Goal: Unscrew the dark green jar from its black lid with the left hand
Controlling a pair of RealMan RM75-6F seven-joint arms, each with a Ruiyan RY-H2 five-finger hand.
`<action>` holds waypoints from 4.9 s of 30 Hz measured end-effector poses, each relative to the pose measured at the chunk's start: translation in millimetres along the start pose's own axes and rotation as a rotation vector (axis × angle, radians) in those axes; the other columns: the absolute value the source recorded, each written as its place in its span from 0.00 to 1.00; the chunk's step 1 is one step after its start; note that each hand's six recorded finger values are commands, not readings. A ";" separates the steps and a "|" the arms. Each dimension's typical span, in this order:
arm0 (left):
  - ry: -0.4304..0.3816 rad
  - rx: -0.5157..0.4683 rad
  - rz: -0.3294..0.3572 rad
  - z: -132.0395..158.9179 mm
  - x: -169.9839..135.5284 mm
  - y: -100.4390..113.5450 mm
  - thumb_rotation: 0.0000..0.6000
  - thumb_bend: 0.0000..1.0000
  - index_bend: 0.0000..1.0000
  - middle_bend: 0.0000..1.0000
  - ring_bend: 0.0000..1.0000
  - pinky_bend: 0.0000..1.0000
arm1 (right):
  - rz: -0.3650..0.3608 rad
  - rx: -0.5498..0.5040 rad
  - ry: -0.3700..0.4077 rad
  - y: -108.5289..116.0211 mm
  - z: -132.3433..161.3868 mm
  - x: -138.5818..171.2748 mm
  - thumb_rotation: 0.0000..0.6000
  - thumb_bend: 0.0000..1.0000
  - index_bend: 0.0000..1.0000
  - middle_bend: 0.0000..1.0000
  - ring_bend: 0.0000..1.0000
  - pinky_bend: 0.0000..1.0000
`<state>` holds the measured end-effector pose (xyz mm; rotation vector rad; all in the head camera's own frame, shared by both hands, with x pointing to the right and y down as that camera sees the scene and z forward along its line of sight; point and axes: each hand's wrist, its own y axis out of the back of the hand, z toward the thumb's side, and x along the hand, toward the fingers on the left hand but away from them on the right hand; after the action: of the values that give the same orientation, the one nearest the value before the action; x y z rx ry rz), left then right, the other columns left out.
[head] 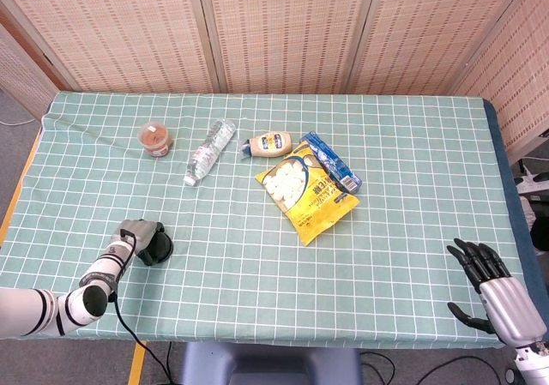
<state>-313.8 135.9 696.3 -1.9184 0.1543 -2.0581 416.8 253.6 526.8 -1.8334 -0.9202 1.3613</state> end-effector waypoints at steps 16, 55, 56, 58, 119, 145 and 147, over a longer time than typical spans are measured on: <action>-0.007 0.021 0.049 -1.7 -1.3 0.1 1.00 0.40 0.62 0.57 0.42 0.61 | 0.001 0.002 0.000 -0.6 0.3 0.2 1.00 0.18 0.00 0.00 0.00 0.00; -0.658 -1.386 0.229 -0.6 -53.5 79.7 1.00 0.51 0.78 0.73 0.57 0.71 | 0.008 -0.012 0.011 -2.2 3.7 2.5 1.00 0.18 0.00 0.00 0.00 0.00; -0.679 -1.397 0.233 -2.4 -55.4 81.7 1.00 0.51 0.78 0.73 0.57 0.72 | 0.009 -0.013 0.012 -2.2 3.8 2.7 1.00 0.18 0.00 0.00 0.00 0.00; -0.710 -1.395 0.247 -6.7 -57.9 84.5 1.00 0.51 0.78 0.73 0.58 0.72 | 0.009 -0.014 0.012 -2.0 3.8 2.8 1.00 0.18 0.00 0.00 0.00 0.00; -0.100 -0.367 0.169 -4.5 -23.4 24.1 1.00 0.62 0.87 0.82 0.67 0.81 | -0.002 -0.036 0.024 1.9 5.0 4.1 1.00 0.18 0.00 0.00 0.00 0.00; -0.060 -0.162 0.064 -19.1 -10.8 -19.4 1.00 0.53 0.76 0.74 0.57 0.60 | 0.009 -0.035 0.020 -0.1 5.0 3.3 1.00 0.18 0.00 0.00 0.00 0.00; -0.070 -0.161 0.043 -17.3 -10.5 -22.3 1.00 0.52 0.70 0.68 0.55 0.51 | 0.009 -0.033 0.020 -0.3 5.0 3.4 1.00 0.18 0.00 0.00 0.00 0.00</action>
<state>-333.9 157.7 691.3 -2.0585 0.3513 -2.0025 412.6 257.1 524.2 -1.8747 -0.9304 1.3383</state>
